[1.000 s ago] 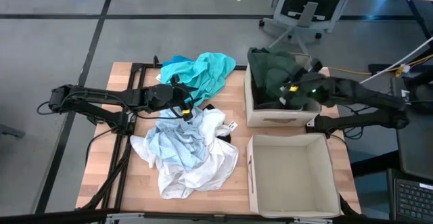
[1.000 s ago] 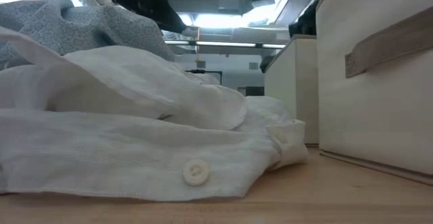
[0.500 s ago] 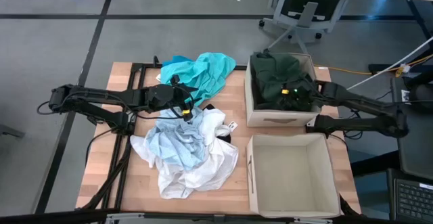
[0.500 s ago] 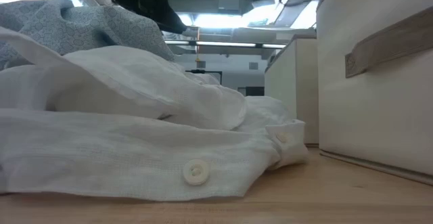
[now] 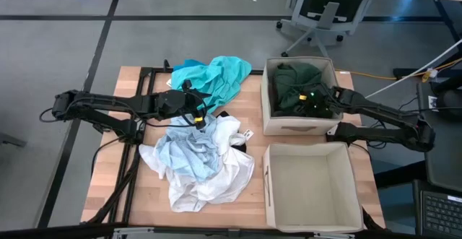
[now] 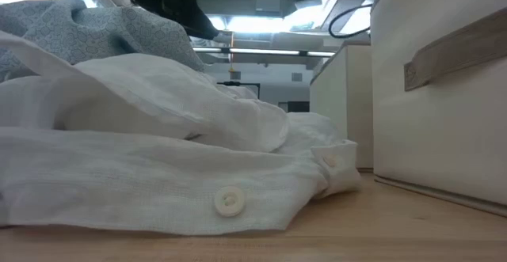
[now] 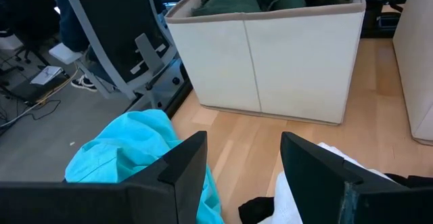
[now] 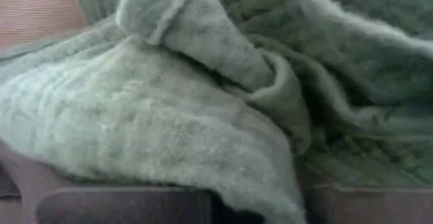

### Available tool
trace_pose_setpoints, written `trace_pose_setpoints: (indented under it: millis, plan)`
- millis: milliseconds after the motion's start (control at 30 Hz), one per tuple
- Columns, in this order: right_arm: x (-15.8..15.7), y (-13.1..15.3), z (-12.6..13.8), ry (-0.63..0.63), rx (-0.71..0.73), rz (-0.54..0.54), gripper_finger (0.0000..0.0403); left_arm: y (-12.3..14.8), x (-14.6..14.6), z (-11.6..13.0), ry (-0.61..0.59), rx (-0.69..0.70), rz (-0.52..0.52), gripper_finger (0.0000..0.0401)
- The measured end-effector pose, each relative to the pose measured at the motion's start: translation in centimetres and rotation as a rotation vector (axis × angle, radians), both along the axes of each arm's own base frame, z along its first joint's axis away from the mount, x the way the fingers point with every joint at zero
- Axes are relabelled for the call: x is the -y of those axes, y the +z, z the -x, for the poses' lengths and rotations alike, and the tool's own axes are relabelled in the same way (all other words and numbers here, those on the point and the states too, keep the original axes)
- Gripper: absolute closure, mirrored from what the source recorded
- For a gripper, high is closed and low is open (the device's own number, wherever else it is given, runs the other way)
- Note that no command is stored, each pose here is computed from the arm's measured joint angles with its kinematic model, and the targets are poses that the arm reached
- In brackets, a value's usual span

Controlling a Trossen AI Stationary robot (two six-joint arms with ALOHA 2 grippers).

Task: Sort clothes
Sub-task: Put the dark green shirt into the top bin

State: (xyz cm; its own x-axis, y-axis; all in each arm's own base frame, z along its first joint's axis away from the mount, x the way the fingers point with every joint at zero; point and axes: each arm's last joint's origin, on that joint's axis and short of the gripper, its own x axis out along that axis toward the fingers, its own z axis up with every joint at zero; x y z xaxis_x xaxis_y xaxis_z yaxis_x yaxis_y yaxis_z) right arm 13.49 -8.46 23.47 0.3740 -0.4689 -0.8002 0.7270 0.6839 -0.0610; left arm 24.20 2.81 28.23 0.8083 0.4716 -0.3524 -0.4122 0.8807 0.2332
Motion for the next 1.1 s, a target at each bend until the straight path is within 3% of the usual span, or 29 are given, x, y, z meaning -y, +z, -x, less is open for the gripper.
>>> trace_pose_setpoints:
  millis: [367, 467, 633, 833, 1100]
  plan:
    - [0.5, -0.7, -0.7, -0.005, -0.031, -0.017, 0.0362, 0.0, 0.0, 0.0, -0.001, -0.004, 0.0, 0.0223]
    - [0.5, -0.8, -0.7, -0.003, -0.03, -0.031, 0.0331, 0.0, 0.0, 0.0, -0.001, -0.004, 0.001, 0.0223]
    - [0.5, -0.5, -0.8, -0.001, -0.021, -0.034, 0.0246, 0.0, 0.0, 0.0, -0.001, -0.004, 0.001, 0.0223]
    - [0.5, 2.4, -0.8, 0.009, 0.021, -0.011, 0.0173, 0.0, 0.0, 0.0, -0.002, -0.004, 0.001, 0.0223]
    - [-0.2, 8.0, 0.4, 0.008, 0.047, 0.004, 0.0151, 0.0, 0.0, 0.0, -0.001, -0.003, 0.001, 0.0223]
